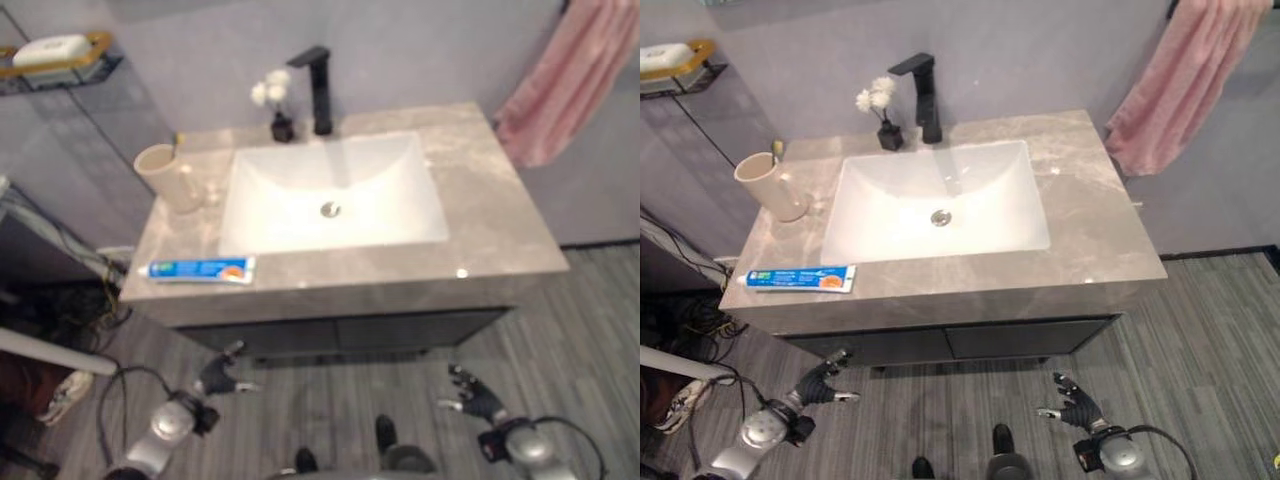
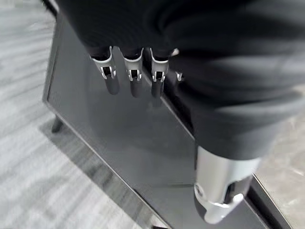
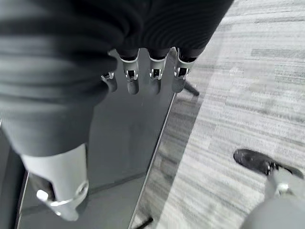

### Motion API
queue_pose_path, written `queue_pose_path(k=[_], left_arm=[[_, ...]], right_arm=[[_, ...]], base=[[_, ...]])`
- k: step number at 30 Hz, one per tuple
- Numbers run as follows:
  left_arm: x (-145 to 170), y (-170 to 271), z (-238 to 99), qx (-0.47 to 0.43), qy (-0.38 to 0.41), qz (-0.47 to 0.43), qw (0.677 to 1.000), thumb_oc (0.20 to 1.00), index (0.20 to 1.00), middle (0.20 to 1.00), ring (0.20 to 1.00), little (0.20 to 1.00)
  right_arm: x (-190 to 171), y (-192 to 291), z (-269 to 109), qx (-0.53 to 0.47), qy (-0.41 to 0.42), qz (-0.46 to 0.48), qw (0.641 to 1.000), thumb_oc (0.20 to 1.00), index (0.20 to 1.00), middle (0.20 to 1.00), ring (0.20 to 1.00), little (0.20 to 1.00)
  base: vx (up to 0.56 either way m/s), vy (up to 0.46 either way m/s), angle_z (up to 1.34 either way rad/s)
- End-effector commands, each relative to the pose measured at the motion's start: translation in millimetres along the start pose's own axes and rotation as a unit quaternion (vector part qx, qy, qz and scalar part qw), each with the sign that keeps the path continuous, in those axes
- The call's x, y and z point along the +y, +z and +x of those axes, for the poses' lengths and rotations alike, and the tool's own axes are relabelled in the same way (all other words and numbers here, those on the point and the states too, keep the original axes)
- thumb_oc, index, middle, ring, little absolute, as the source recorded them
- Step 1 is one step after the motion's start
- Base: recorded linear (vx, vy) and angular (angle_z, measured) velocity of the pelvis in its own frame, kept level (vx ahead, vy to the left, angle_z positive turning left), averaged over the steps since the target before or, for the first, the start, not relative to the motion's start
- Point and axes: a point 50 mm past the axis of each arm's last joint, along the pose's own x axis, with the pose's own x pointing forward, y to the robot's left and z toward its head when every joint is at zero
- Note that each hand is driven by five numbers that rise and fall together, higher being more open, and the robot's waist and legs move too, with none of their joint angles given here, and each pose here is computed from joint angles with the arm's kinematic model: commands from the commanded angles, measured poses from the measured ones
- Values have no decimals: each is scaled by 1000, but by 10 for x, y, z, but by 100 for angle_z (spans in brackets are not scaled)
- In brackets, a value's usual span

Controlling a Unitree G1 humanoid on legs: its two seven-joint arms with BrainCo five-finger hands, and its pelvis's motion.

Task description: Put brush and paste in cup on sink, flatten towel.

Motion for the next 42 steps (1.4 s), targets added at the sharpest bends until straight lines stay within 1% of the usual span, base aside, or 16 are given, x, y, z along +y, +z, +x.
queue_pose_path(k=[1, 7, 12, 13, 16, 20, 21, 23, 24, 27, 29, 30, 33, 37, 38, 42], left_arm=[[239, 34, -160, -29, 8, 31, 999, 1000, 1000, 1000, 1000, 1000], [252, 283, -283, -87, -47, 72, 992, 1000, 1000, 1000, 1000, 1000], [254, 444, -312, -123, -68, 58, 988, 1000, 1000, 1000, 1000, 1000], [271, 699, -296, -174, -83, 69, 979, 1000, 1000, 1000, 1000, 1000], [308, 1030, -384, -243, -100, 79, 962, 1000, 1000, 1000, 1000, 1000], [494, 1428, -574, -306, -92, 158, 934, 1000, 1000, 1000, 1000, 1000], [496, 1427, -578, -306, -92, 158, 934, 1000, 1000, 1000, 1000, 1000], [682, 1619, -693, -340, -56, 182, 921, 1000, 1000, 1000, 1000, 1000], [685, 1618, -702, -339, -55, 182, 921, 1000, 1000, 1000, 1000, 1000], [984, 1865, -858, -374, 32, 237, 896, 1000, 1000, 1000, 1000, 1000], [1125, 1884, -901, -370, 76, 256, 890, 1000, 1000, 1000, 1000, 1000], [1126, 1883, -902, -370, 76, 256, 890, 1000, 1000, 1000, 1000, 1000], [1399, 1814, -920, -336, 149, 278, 887, 1000, 1000, 1000, 1000, 1000], [1531, 1787, -935, -312, 181, 299, 883, 1000, 1000, 1000, 1000, 1000], [1672, 1718, -943, -287, 211, 302, 884, 1000, 1000, 1000, 1000, 1000], [1738, 1713, -919, -279, 224, 309, 881, 1000, 1000, 1000, 1000, 1000]], right_arm=[[38, 93, 51, -28, 11, -7, 1000, 1000, 1000, 1000, 1000, 1000], [85, -197, 31, 43, 4, 2, 999, 1000, 1000, 1000, 1000, 1000], [157, -401, 31, 103, 0, 25, 994, 1000, 1000, 1000, 1000, 1000], [213, -530, 20, 148, -3, 33, 988, 1000, 1000, 1000, 1000, 1000], [238, -603, 3, 176, 2, 26, 984, 1000, 1000, 1000, 1000, 1000], [235, -626, -25, 176, 7, 54, 983, 1000, 1000, 1000, 1000, 1000], [238, -625, -24, 176, 7, 53, 983, 1000, 1000, 1000, 1000, 1000], [246, -662, -54, 180, 6, 64, 982, 1000, 1000, 1000, 1000, 1000], [251, -659, -51, 180, 7, 63, 982, 1000, 1000, 1000, 1000, 1000], [286, -673, -58, 181, 6, 73, 981, 1000, 1000, 1000, 1000, 1000], [309, -703, -74, 190, 7, 73, 979, 1000, 1000, 1000, 1000, 1000], [310, -703, -73, 190, 7, 73, 979, 1000, 1000, 1000, 1000, 1000], [341, -796, -139, 211, 5, 75, 975, 1000, 1000, 1000, 1000, 1000], [355, -865, -196, 225, 2, 81, 971, 1000, 1000, 1000, 1000, 1000], [361, -951, -269, 245, -6, 89, 966, 1000, 1000, 1000, 1000, 1000], [357, -1001, -321, 252, -13, 99, 963, 1000, 1000, 1000, 1000, 1000]], base=[[3, 83, 3], [-48, 95, 22], [-30, 52, 33], [-40, 51, 22], [-31, 31, 23], [-21, -7, 21], [-21, -15, 8], [-24, -21, 6], [-33, -22, 14], [-21, -12, 16], [-12, -8, 8], [0, 0, 0], [0, 0, 0], [7, 3, -2], [0, 0, 0], [21, 12, -17]])
